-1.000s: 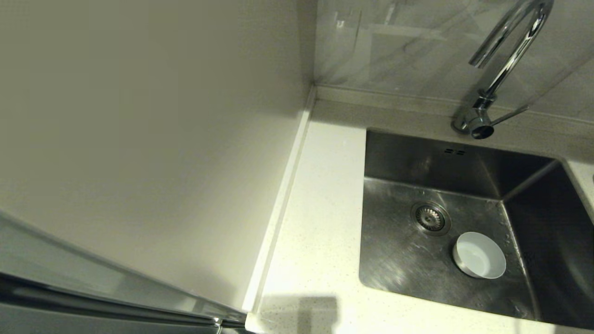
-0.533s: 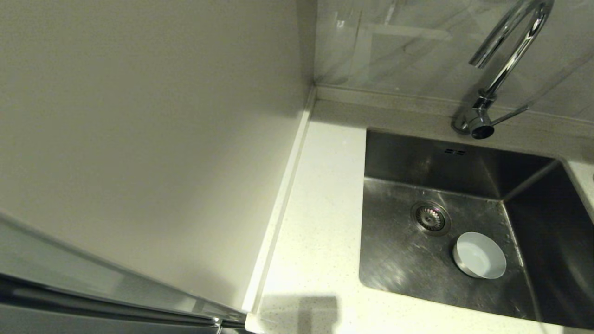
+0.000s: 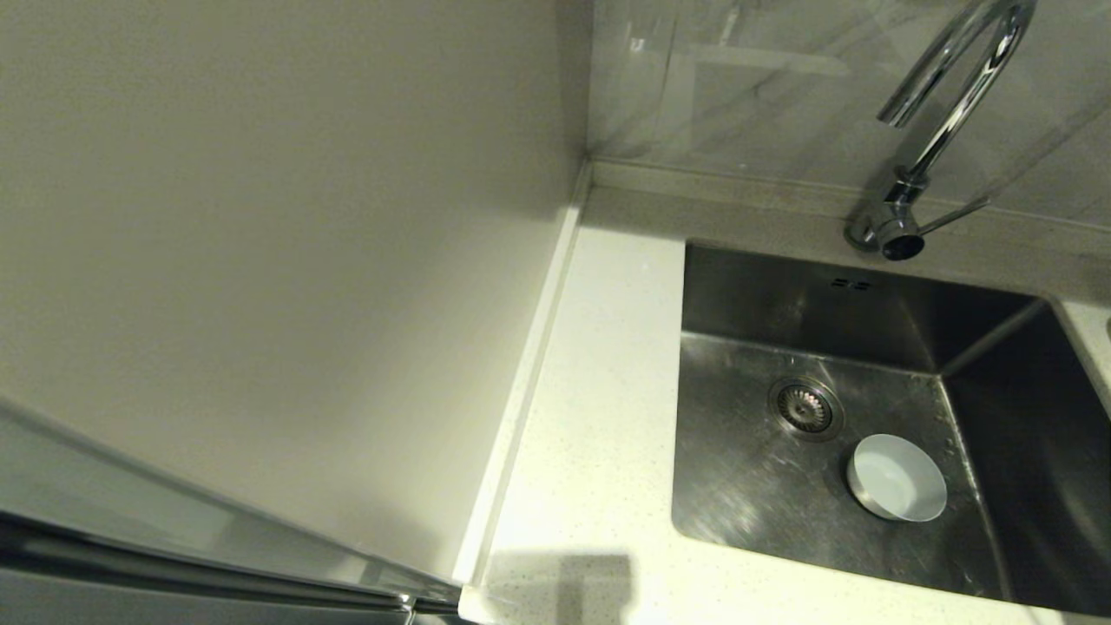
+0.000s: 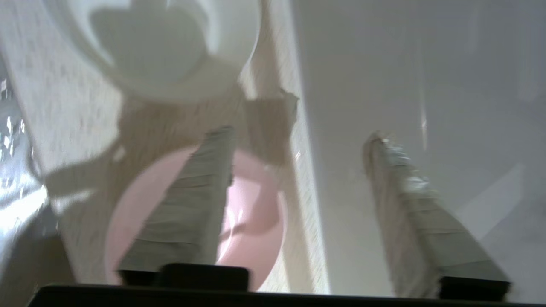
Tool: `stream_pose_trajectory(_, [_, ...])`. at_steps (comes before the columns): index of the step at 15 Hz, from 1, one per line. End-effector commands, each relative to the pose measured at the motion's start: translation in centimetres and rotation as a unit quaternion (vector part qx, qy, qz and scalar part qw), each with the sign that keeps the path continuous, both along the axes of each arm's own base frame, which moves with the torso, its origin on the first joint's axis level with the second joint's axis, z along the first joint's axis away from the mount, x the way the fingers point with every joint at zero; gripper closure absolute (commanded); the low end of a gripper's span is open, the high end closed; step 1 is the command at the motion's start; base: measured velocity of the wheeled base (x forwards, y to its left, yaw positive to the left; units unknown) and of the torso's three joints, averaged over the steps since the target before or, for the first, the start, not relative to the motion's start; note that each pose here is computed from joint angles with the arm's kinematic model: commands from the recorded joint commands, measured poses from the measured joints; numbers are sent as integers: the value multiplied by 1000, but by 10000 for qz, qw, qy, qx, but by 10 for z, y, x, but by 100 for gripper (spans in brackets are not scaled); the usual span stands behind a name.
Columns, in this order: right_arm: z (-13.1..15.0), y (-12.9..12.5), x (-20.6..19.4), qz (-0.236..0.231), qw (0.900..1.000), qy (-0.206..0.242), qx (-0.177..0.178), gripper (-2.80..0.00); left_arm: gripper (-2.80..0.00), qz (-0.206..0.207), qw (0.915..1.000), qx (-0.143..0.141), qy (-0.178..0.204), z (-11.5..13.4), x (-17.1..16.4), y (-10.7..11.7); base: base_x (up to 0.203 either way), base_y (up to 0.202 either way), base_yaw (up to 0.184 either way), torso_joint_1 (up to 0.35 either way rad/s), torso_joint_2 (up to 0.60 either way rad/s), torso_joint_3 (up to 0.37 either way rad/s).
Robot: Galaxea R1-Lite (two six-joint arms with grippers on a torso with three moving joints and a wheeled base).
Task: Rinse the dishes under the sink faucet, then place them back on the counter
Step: Place the bowl on the table
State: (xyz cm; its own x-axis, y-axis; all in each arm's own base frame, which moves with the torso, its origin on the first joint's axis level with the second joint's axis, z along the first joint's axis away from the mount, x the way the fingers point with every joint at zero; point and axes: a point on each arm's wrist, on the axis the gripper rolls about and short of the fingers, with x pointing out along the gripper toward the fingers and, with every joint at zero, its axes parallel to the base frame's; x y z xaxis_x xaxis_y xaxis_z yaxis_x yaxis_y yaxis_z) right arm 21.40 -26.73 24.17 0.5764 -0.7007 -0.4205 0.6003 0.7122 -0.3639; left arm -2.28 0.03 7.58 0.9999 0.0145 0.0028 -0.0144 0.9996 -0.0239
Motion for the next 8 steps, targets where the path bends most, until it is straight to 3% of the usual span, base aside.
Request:
stream_pose_trajectory(1, [8, 0, 0, 28, 9997, -156, -187, -280, 0, 4, 10000, -2, -24, 0, 0, 0, 0, 0, 0, 0, 0, 0])
stream_pose_trajectory(4, [25, 23, 5, 409, 9978, -374, -375, -280, 0, 12, 10000, -4, -17, 0, 0, 0, 0, 0, 0, 0, 0, 0])
stream_pose_trajectory(8, [23, 94, 24, 1480, 9881, -331, -263, -280, 0, 4, 10000, -4, -17, 0, 0, 0, 0, 0, 0, 0, 0, 0])
